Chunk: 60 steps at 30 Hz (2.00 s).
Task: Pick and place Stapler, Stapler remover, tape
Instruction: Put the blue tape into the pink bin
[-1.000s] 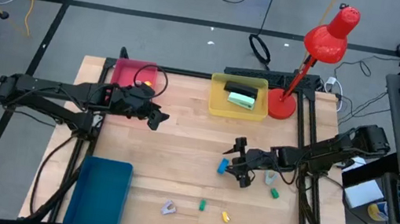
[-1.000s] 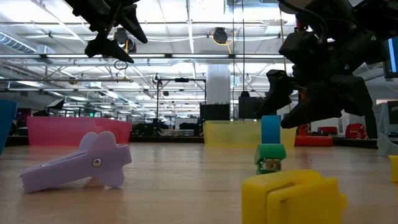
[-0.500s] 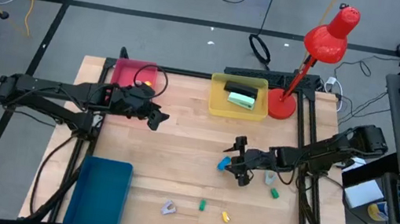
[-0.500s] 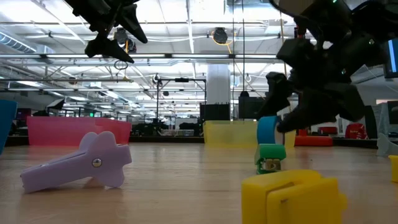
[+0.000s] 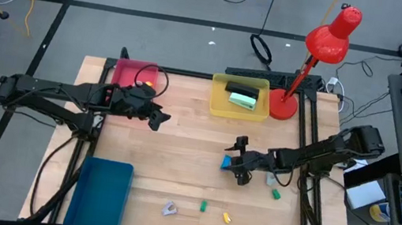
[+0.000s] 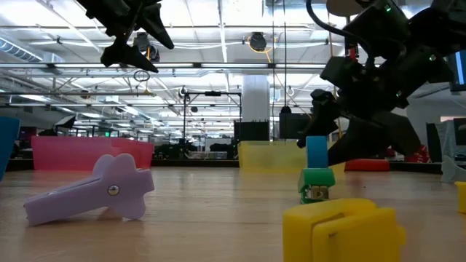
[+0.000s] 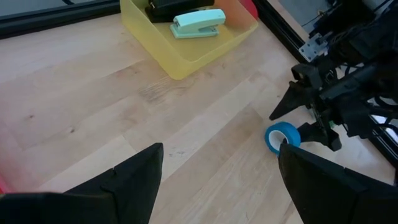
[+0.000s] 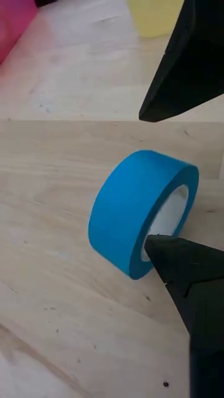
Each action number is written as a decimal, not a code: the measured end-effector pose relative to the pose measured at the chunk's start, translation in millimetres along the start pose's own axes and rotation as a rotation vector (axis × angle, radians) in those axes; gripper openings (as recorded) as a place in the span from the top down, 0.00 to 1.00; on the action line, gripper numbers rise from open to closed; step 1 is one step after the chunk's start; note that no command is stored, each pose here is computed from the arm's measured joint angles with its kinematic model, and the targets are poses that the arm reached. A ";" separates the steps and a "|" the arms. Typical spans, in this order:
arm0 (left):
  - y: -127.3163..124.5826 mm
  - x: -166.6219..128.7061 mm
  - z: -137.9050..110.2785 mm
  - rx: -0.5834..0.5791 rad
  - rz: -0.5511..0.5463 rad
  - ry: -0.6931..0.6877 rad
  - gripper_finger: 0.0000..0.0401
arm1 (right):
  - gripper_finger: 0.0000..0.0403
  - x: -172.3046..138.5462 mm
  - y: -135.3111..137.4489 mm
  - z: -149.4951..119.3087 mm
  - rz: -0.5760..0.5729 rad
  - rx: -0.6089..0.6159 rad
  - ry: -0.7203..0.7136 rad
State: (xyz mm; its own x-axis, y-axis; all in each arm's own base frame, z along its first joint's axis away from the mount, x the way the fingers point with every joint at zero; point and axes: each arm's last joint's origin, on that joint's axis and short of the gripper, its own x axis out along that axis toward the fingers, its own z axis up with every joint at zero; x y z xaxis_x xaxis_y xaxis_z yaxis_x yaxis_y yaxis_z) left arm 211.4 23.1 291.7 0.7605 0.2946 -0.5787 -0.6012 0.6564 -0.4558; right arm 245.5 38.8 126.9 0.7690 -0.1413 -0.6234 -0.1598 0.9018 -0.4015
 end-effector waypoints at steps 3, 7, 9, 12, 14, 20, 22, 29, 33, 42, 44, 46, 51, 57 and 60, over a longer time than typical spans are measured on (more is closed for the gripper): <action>0.0 0.0 0.0 0.003 0.000 0.000 0.22 | 0.25 -0.1 -0.1 0.1 0.000 0.000 0.000; 0.0 0.0 0.0 0.004 0.000 0.000 0.22 | 0.26 -0.1 -0.1 0.0 0.000 0.001 0.000; 0.0 0.0 0.0 0.004 0.000 0.000 0.22 | 0.28 0.0 -0.2 0.0 -0.001 0.001 0.000; 0.0 0.0 0.0 0.004 0.000 0.000 0.22 | 0.35 0.0 -0.4 0.6 -0.003 0.005 -0.007; 0.0 0.0 0.0 0.004 0.000 0.000 0.22 | 0.40 0.0 -1.1 2.6 -0.009 0.019 -0.026; -0.5 0.0 0.6 -0.002 -0.005 -0.006 0.22 | 0.62 0.9 -9.0 8.3 -0.051 0.059 -0.093; -0.5 0.0 0.6 -0.004 -0.005 -0.006 0.22 | 0.71 1.5 -12.0 8.7 -0.061 0.082 -0.099; -0.5 0.0 0.5 -0.004 -0.006 -0.005 0.22 | 0.98 2.3 -14.9 8.6 -0.063 0.079 -0.092; -0.5 0.0 0.5 -0.001 -0.006 -0.005 0.22 | 0.91 2.1 -14.2 9.0 -0.057 0.112 -0.097; -0.5 0.0 0.5 0.007 -0.007 -0.003 0.22 | 0.71 3.8 -23.8 34.9 0.116 0.234 -0.106; -0.6 0.0 0.4 0.014 -0.008 -0.003 0.22 | 0.67 4.3 -28.6 39.2 0.135 0.243 -0.092; -0.6 0.0 0.4 0.022 -0.008 -0.003 0.22 | 0.64 4.7 -32.9 41.0 0.126 0.250 -0.082; -0.6 0.0 0.4 0.029 -0.008 -0.003 0.22 | 0.57 6.3 -39.2 36.9 0.112 0.268 -0.058; -0.6 0.0 0.4 0.048 -0.007 -0.003 0.22 | 0.49 15.7 -39.2 28.7 0.131 0.323 -0.009; -0.5 0.0 0.5 0.049 -0.007 -0.004 0.22 | 0.48 24.3 -39.9 27.5 0.132 0.331 0.022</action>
State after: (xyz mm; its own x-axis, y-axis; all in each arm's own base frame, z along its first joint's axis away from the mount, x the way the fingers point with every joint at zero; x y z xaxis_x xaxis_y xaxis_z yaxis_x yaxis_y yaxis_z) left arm 211.8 23.1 292.3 0.7654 0.2924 -0.5733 -0.5834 0.6913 -0.4263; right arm 287.6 10.6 146.2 0.7409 -0.0202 -0.6713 -0.0450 0.9958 -0.0796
